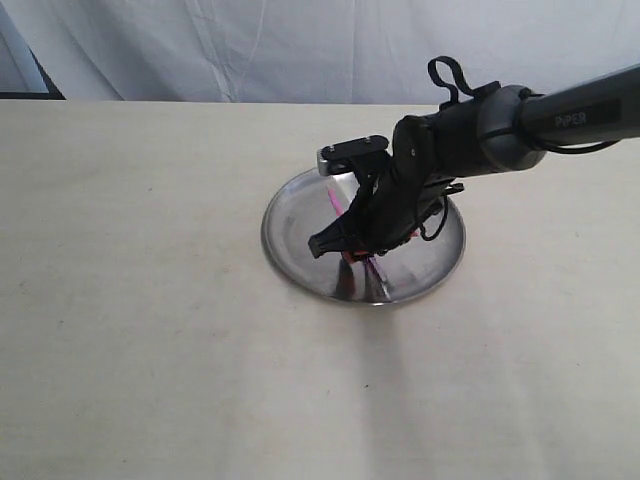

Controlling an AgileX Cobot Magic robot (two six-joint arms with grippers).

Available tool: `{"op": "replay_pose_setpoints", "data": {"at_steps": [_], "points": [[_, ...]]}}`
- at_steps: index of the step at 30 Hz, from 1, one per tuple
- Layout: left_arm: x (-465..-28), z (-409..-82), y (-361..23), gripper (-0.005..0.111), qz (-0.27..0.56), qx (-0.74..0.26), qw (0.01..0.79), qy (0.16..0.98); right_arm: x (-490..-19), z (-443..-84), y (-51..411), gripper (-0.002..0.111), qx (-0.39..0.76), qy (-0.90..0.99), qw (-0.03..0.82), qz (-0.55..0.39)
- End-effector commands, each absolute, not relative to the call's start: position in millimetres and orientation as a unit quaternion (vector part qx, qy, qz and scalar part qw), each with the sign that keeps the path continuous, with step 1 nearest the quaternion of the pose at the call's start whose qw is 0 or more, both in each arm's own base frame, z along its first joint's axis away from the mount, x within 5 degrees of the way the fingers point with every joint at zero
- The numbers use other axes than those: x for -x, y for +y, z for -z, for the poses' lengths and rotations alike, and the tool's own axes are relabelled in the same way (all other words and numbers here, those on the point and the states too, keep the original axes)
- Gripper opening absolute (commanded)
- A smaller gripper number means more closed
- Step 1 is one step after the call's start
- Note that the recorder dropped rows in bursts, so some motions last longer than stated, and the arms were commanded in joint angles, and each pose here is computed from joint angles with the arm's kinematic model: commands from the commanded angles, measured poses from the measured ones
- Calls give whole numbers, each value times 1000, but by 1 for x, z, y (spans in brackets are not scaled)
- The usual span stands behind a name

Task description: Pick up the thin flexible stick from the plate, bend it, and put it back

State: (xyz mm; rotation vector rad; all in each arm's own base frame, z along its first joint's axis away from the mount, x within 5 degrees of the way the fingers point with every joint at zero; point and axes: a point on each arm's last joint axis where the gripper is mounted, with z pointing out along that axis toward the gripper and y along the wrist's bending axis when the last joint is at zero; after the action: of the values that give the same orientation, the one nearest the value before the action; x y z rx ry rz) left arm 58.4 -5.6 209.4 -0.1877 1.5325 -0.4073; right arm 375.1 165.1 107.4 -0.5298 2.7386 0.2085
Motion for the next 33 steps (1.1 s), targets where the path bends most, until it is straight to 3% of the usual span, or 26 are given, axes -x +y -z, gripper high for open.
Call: {"op": "replay_pose_setpoints", "data": {"at_steps": [1, 5, 10, 12, 14, 19, 25, 33], "points": [[-58, -210, -6, 0, 181, 80, 700, 687, -372, -103, 159, 49, 178, 972, 140, -64], [-58, -210, -6, 0, 181, 80, 700, 687, -370, -130, 159, 44, 177, 968, 161, -70], [-58, -210, -6, 0, 181, 80, 700, 687, -360, -199, 155, 33, 179, 954, 226, -83], [-58, -210, -6, 0, 181, 80, 700, 687, -350, -224, 149, 20, 178, 953, 233, -78], [-58, -210, -6, 0, 181, 80, 700, 687, -337, -250, 144, -1, 177, 952, 237, -82], [-58, -210, -6, 0, 181, 80, 700, 687, -297, -297, 135, 0, 170, 957, 205, -112], [-58, -210, -6, 0, 181, 80, 700, 687, -253, -321, 126, -1, 179, 968, 110, -137], [-58, -210, -6, 0, 181, 80, 700, 687, -241, -336, 122, -1, 193, 962, 131, -144]]}}
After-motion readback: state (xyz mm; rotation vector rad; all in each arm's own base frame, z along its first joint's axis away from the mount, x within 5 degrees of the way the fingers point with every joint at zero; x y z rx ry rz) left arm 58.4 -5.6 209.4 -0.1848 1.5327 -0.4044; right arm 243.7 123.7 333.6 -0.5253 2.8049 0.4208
